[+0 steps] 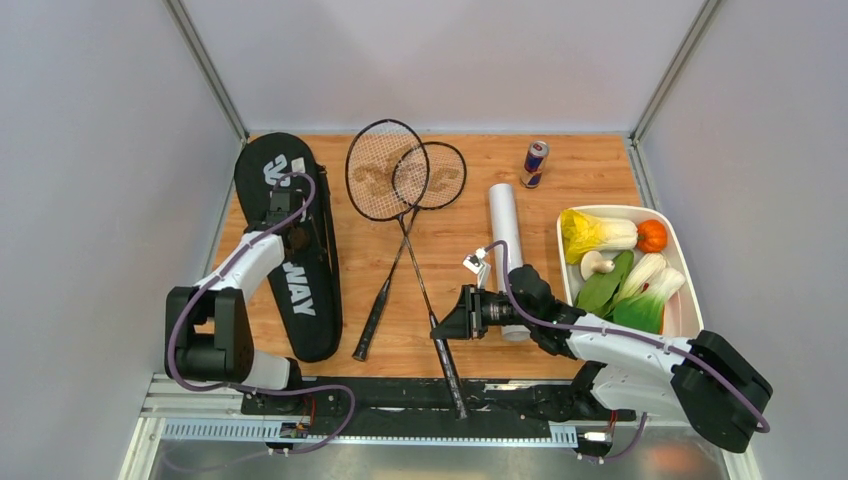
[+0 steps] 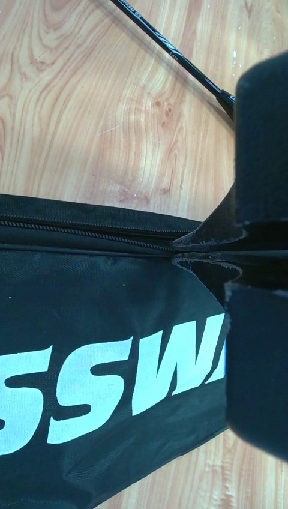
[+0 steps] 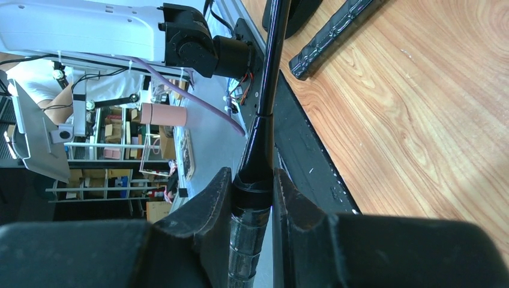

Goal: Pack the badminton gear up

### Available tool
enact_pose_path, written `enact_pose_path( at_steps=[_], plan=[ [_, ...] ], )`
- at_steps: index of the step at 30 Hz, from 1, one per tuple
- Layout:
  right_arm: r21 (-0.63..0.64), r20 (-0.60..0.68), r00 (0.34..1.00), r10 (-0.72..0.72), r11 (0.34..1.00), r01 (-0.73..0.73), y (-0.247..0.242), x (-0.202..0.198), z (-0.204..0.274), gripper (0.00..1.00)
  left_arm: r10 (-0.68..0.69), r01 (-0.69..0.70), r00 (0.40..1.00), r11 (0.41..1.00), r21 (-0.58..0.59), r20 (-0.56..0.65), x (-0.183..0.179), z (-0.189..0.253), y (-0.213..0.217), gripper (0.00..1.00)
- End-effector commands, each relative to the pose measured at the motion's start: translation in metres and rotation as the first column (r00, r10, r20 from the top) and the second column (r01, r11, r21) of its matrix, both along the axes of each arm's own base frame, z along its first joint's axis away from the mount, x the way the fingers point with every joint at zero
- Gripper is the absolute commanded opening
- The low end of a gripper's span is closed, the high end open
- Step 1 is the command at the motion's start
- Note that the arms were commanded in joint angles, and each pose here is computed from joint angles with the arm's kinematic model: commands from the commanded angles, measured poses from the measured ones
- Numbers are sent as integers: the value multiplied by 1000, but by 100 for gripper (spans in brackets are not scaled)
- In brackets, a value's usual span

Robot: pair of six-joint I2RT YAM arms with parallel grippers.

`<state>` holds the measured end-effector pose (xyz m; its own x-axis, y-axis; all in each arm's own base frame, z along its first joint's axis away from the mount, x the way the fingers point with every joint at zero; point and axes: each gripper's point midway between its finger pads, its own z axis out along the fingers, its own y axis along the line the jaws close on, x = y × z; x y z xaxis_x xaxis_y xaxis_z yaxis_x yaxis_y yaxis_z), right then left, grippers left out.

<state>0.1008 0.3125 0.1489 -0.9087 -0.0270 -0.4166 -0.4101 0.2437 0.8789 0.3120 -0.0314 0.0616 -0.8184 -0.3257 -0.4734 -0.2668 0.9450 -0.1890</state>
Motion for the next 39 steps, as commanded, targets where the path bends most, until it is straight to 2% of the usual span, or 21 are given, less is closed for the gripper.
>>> enact_pose_path(
  at_steps=[1,7,14,20,30,39],
  plan=[
    [80,71,997,0,997,-6,9,6,28,0,17,-16,997,1000,-17,76,7,17,-2,0],
    [82,37,998,59,995,-62,18,-1,26,0,-11,22,985,998,-63,171,10,43,-11,0],
    [64,-23,987,159,986,-157,41,-10,22,0,-25,46,977,995,-92,213,6,56,-17,0],
    [38,-124,964,233,972,-230,61,-15,9,0,-29,51,978,994,-100,205,0,50,-19,0],
    [-64,-213,955,208,972,-226,58,-17,-17,0,-32,61,975,990,-126,218,2,51,-23,0],
    [-98,-151,978,141,983,-157,45,-10,-10,0,-11,33,974,995,-92,228,3,53,-16,0]
  ],
)
